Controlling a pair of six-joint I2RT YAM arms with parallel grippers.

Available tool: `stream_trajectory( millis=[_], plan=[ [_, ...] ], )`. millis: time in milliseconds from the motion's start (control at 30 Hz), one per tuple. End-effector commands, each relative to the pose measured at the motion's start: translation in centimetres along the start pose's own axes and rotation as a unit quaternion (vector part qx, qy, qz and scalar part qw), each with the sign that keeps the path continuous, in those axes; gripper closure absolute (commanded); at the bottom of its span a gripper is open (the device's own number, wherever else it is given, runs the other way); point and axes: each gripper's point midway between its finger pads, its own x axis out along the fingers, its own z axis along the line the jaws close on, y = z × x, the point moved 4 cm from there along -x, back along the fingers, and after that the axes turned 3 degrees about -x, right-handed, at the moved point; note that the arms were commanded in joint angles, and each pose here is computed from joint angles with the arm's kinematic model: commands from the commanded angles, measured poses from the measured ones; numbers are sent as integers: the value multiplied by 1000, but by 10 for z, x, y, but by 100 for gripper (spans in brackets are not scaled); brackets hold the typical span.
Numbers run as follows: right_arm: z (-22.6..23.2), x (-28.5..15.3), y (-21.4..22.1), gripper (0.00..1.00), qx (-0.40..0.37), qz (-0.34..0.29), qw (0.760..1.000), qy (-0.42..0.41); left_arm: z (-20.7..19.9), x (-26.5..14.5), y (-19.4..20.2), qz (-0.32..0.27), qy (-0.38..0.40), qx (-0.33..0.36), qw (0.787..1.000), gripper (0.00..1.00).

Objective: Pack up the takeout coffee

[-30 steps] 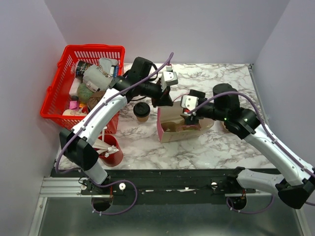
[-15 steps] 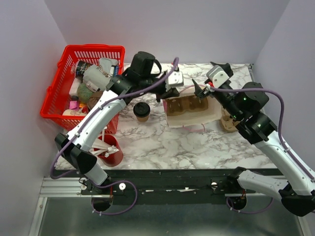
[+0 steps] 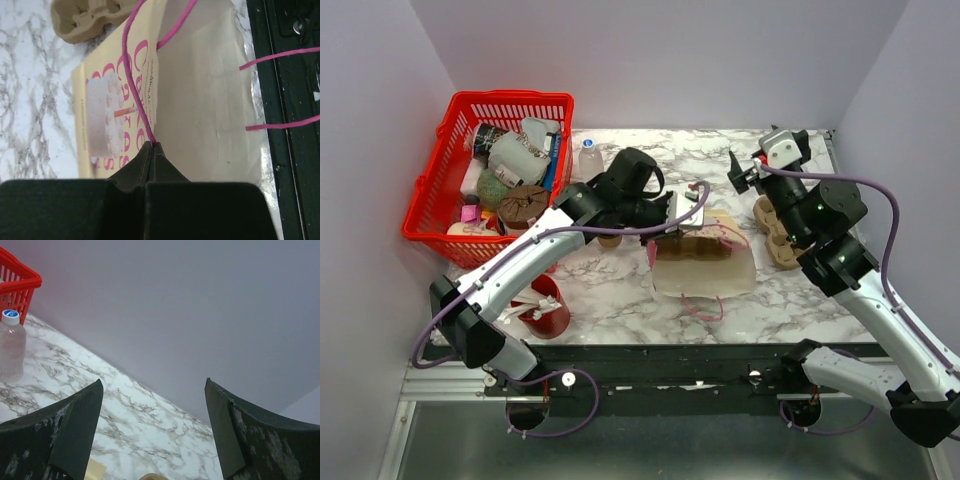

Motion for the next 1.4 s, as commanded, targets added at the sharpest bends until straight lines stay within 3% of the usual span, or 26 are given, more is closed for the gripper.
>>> stream_trajectory(
  millis=[0,267,467,567,600,667,700,900,1000,1167,1267,1300,1367],
  plan=[
    [-25,5,-26,10,20,-32,998,46,21,-29,-45,-66,-33,-23,997,100],
    [-38,18,-41,9,13,-24,999,38,54,-27,-35,-64,12,-153,986,100],
    [-20,26,-9,7,10,37,999,0,71,-8,-9,-53,11,-210,976,99],
    [-18,29,1,7,26,59,998,-5,76,-1,2,-38,13,-231,972,80],
    [-19,29,3,7,29,65,997,-6,80,-3,3,-33,-1,-241,970,63],
    [-17,31,6,6,30,71,997,-11,87,-14,-7,-51,-28,-230,972,52],
    [-16,32,7,6,30,74,997,-16,90,-19,-10,-58,-41,-234,970,41],
    [-12,38,20,0,33,95,993,-64,107,-88,-52,-99,-172,-194,961,13],
    [-10,41,22,0,68,110,985,-115,95,-116,-52,-86,-192,-150,966,8],
    [2,48,30,0,101,120,971,-179,63,-139,-7,12,-140,-32,990,7],
    [3,49,33,0,95,127,969,-188,48,-138,30,80,-79,-22,993,8],
    [3,47,36,0,96,132,967,-194,50,-141,35,101,-62,23,993,9],
    [2,48,35,1,97,133,966,-199,44,-135,59,144,-6,9,990,11]
  ],
)
